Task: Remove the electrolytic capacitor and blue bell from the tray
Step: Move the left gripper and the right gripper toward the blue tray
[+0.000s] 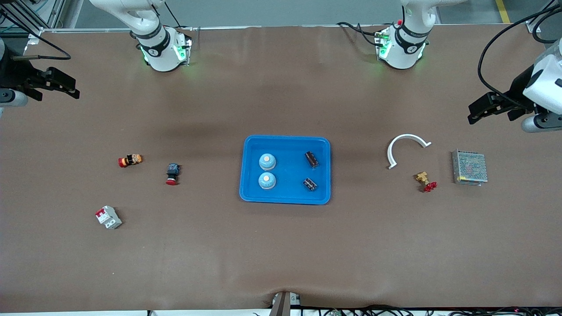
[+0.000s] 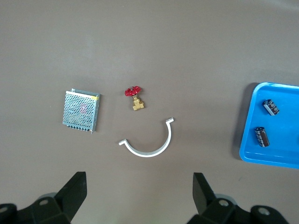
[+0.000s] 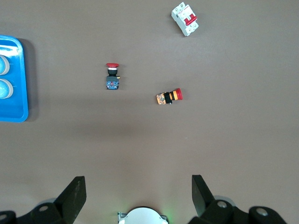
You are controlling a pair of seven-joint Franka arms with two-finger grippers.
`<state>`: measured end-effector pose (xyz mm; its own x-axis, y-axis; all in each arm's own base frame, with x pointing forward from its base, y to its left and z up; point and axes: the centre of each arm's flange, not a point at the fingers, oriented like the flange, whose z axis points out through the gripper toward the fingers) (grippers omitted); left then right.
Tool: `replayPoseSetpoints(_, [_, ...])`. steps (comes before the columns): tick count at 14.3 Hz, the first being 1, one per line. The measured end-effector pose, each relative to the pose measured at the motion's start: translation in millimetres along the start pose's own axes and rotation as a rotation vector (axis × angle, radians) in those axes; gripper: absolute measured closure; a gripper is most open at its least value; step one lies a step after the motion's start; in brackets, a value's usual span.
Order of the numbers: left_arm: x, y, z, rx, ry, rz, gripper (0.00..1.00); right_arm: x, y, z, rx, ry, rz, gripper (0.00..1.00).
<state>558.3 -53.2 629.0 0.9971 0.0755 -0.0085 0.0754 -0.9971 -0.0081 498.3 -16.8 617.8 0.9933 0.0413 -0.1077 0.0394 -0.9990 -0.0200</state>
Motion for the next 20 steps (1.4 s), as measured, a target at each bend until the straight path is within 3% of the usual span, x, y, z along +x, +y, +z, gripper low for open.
replayPoseSetpoints(8, [12,26,33,0.0,-0.051,0.008,0.0,5,-61,3,-0.011,0.009,-0.009,0.0])
replayPoseSetpoints(12, [15,66,68,-0.001,-0.053,-0.022,0.0,14,-104,12,0.03,0.02,0.036,0.0])
replayPoseSetpoints(20, [8,161,156,0.002,-0.08,-0.117,0.0,31,-221,54,0.03,0.044,0.138,0.0])
